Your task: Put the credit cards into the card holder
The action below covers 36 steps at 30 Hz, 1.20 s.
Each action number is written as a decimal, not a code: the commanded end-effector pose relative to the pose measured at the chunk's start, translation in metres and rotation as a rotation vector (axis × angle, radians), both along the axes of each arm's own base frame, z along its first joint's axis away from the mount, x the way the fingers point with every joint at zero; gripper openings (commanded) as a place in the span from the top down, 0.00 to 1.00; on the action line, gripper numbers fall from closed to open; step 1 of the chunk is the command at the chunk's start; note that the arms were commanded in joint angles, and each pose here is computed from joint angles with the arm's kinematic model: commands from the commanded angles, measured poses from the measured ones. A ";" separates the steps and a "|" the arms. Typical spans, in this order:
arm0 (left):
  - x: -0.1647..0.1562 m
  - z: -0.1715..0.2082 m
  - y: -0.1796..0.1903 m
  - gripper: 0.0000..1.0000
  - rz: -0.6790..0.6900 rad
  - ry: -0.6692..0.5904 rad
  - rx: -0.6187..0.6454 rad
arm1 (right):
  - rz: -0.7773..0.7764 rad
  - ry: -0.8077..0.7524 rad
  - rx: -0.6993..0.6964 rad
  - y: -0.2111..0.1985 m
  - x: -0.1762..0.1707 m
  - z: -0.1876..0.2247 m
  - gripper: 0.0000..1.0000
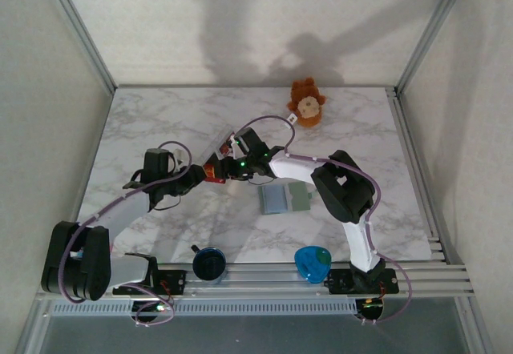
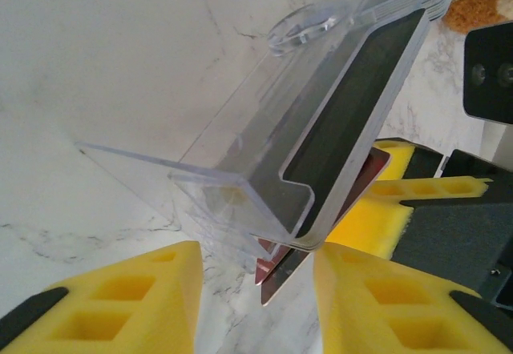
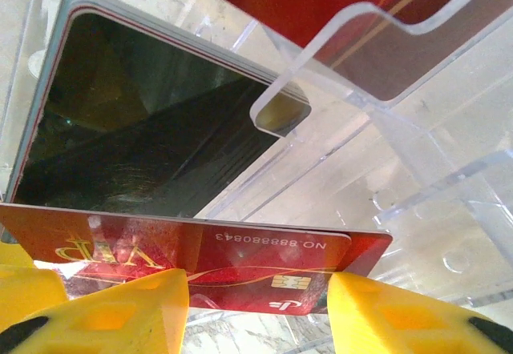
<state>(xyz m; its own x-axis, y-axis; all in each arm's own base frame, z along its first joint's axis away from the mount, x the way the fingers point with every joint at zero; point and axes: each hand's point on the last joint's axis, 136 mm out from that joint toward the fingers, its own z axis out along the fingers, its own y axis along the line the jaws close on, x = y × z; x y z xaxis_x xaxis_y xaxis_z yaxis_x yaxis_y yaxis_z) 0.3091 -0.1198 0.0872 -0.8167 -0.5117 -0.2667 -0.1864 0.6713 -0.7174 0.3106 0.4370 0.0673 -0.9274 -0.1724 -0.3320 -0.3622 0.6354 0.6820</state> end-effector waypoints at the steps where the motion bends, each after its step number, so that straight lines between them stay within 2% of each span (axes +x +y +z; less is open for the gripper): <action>1: 0.010 0.007 -0.004 0.62 -0.012 -0.039 0.014 | 0.006 0.027 0.007 0.000 -0.001 -0.011 0.51; 8: 0.015 0.020 -0.003 0.66 -0.015 -0.086 0.024 | 0.006 0.033 0.013 -0.001 -0.001 -0.012 0.52; 15: 0.018 0.029 0.006 0.61 0.007 -0.115 0.109 | 0.008 0.036 0.017 -0.001 0.000 -0.012 0.55; 22: 0.020 0.030 -0.003 0.69 -0.029 -0.131 0.106 | 0.009 0.039 0.024 0.000 0.001 -0.013 0.58; 25: 0.021 0.028 -0.004 0.69 -0.032 -0.120 0.119 | 0.009 0.043 0.026 0.000 0.001 -0.013 0.58; 36: 0.021 0.043 0.008 0.67 0.024 -0.155 0.159 | 0.005 -0.037 0.016 -0.010 0.004 0.011 0.50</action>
